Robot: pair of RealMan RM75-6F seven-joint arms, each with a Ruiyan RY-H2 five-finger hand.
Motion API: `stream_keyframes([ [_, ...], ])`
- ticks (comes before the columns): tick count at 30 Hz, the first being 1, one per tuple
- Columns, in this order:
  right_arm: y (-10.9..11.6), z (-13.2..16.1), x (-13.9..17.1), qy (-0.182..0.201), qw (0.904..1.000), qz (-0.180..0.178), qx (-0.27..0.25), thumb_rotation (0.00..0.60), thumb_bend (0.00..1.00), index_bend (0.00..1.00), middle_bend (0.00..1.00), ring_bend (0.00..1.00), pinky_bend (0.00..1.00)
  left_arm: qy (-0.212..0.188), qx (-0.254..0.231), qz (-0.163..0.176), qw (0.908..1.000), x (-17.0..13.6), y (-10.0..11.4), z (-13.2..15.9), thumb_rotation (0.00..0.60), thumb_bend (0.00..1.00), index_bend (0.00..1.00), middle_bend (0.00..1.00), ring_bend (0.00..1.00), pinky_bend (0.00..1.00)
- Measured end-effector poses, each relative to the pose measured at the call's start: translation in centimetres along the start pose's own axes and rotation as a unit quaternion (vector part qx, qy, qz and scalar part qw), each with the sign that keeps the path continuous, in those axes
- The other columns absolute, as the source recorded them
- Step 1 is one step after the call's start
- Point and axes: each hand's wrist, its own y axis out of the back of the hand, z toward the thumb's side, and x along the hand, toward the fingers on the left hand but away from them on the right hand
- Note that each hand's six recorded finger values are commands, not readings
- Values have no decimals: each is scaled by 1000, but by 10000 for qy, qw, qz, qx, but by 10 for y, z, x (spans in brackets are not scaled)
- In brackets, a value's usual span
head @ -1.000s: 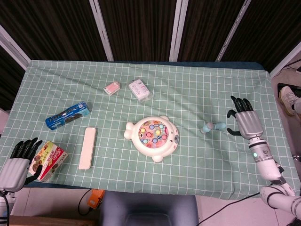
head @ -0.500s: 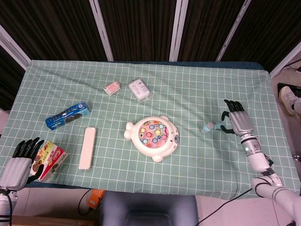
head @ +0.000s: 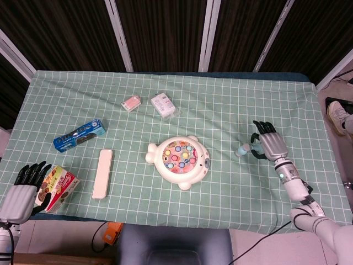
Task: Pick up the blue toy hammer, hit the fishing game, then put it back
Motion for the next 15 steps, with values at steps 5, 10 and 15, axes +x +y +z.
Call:
stream_keyframes([
  [5,-3,5,-2,34,10000,51,30,600,479,597,153,0,14,-9,4,7,10000,0,0,0,600,417,0,35,18,39],
  [10,-4,11,-2,114,9999,50,71,600,480,600,153,0,14,-15,8,6,10000,0,0,1,600,417,0,36,18,40],
  [15,-5,12,-2,121,9999,72,93,600,500,612,153,0,14,-18,7,2,10000,0,0,1,600,415,0,36,17,40],
])
